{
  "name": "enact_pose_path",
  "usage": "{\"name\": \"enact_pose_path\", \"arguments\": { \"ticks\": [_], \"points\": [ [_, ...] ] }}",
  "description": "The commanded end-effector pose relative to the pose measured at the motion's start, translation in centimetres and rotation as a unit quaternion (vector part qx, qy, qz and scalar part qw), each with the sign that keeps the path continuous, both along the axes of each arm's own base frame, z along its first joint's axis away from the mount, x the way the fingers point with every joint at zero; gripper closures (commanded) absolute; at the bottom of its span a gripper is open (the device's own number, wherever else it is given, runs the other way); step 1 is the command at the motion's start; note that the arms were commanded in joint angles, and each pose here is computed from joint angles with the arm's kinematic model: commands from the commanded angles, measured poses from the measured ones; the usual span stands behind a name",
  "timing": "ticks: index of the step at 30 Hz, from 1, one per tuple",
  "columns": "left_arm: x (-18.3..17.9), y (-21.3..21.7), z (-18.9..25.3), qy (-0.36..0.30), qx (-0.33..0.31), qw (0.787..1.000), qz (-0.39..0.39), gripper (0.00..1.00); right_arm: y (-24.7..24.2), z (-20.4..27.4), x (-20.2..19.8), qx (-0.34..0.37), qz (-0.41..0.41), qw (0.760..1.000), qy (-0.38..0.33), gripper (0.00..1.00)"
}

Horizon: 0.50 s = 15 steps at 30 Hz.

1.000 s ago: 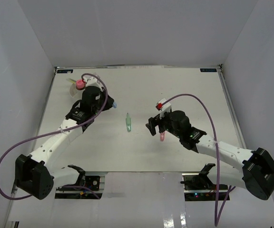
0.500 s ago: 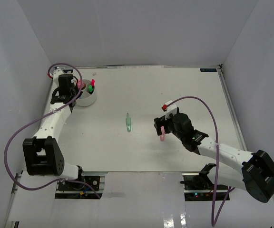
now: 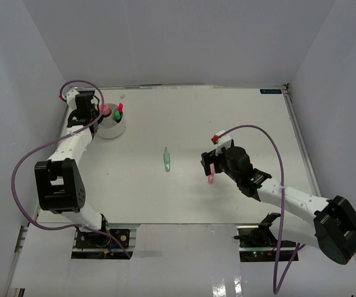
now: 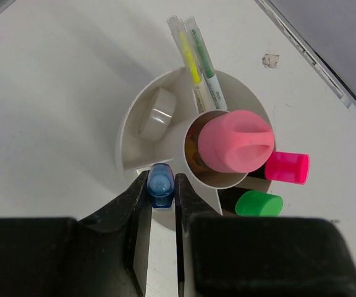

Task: Sort the stationery into containers
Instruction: Place the stationery in the storage box.

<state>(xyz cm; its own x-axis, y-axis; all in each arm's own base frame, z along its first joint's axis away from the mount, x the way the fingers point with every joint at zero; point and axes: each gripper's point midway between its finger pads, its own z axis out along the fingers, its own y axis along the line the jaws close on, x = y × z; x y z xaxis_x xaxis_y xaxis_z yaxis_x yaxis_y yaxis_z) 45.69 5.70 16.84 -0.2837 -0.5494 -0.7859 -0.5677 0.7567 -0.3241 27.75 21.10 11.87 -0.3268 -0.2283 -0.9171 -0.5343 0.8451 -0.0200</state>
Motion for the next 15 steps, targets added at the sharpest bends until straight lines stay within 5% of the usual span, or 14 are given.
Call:
{"name": "enact_pose_path", "arguments": {
  "ticks": [1, 15],
  "points": [
    [1.3, 0.2, 2.1, -0.041, -0.008, 0.999, 0.008, 0.8, 0.2, 1.1, 0.4, 0.019, 0.0, 1.0, -0.02, 0.1],
    [1.2, -0.2, 0.0, -0.022, -0.024, 0.999, 0.008, 0.67, 0.2, 0.8, 0.4, 0.018, 0.002, 1.0, -0.016, 0.1]
  ]
}}
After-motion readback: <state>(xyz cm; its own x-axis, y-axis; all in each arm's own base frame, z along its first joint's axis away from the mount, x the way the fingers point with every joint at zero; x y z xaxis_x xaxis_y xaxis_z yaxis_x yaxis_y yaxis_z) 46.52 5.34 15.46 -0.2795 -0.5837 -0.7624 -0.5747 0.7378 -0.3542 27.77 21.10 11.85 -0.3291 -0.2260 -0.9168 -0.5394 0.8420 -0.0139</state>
